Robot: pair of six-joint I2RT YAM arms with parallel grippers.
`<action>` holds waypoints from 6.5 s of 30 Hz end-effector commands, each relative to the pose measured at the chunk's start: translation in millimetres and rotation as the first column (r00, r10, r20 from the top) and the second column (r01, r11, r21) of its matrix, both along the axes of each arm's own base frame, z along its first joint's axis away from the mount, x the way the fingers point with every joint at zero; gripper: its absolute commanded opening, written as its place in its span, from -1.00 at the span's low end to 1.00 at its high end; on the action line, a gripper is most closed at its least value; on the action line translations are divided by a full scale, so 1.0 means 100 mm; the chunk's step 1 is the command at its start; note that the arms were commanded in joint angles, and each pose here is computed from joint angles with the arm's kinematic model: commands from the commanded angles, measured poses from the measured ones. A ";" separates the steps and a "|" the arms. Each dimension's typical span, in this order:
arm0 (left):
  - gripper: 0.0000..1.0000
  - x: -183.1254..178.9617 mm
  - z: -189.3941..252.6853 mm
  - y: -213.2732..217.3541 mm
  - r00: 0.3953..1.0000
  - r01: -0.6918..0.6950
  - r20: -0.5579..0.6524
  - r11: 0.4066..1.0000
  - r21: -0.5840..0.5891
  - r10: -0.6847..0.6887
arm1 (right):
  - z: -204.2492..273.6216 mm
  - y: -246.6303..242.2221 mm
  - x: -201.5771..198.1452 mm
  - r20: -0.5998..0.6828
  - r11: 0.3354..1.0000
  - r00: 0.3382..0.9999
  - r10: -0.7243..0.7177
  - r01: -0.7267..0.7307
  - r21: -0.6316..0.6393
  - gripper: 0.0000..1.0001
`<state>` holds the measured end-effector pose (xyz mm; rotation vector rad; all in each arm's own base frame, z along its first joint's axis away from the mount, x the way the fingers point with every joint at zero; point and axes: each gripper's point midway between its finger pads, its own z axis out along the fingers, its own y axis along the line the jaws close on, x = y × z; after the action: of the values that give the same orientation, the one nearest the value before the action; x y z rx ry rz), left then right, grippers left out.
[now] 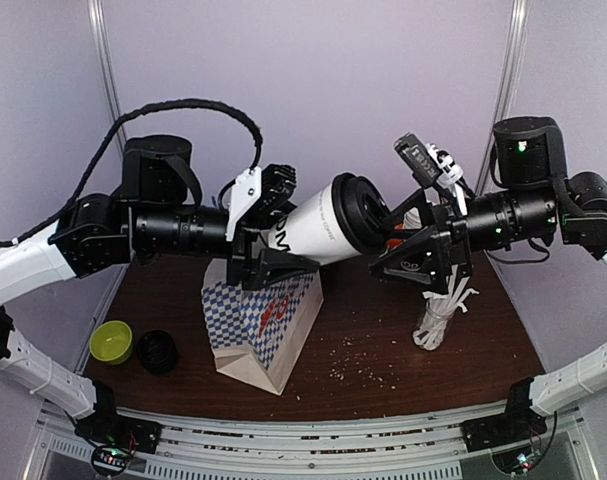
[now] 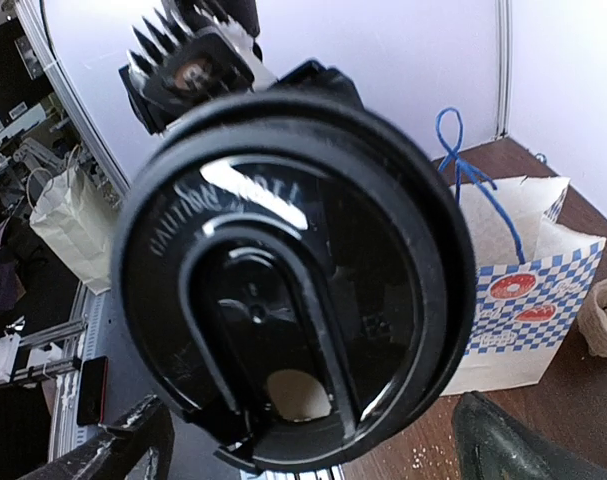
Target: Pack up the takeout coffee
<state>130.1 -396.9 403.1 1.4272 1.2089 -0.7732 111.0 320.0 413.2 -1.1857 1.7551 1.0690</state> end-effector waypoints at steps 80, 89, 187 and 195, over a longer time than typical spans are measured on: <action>0.96 0.61 0.41 1.28 0.781 -0.624 -0.171 0.748 -0.224 0.600 | 0.20 -0.10 0.65 0.170 0.941 0.926 -0.338 0.337 0.035 0.61; 0.96 1.06 0.17 1.71 0.528 -0.828 -0.375 0.559 -0.029 0.762 | 0.19 -0.08 0.84 0.202 0.910 0.890 -0.408 0.414 0.009 0.61; -1.00 0.68 -0.60 0.54 0.738 -0.663 -0.110 0.746 0.066 0.665 | -1.23 0.79 0.41 0.253 0.969 0.958 -0.132 0.178 -0.169 0.49; -1.00 0.63 -0.59 0.45 0.758 -0.634 -0.145 0.770 0.069 0.636 | -1.40 1.02 0.57 0.303 0.964 0.937 -0.173 0.224 -0.142 0.48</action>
<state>197.2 -337.6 315.5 0.9225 1.7455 -0.2766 156.2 407.0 261.4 -1.2383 1.7913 0.6084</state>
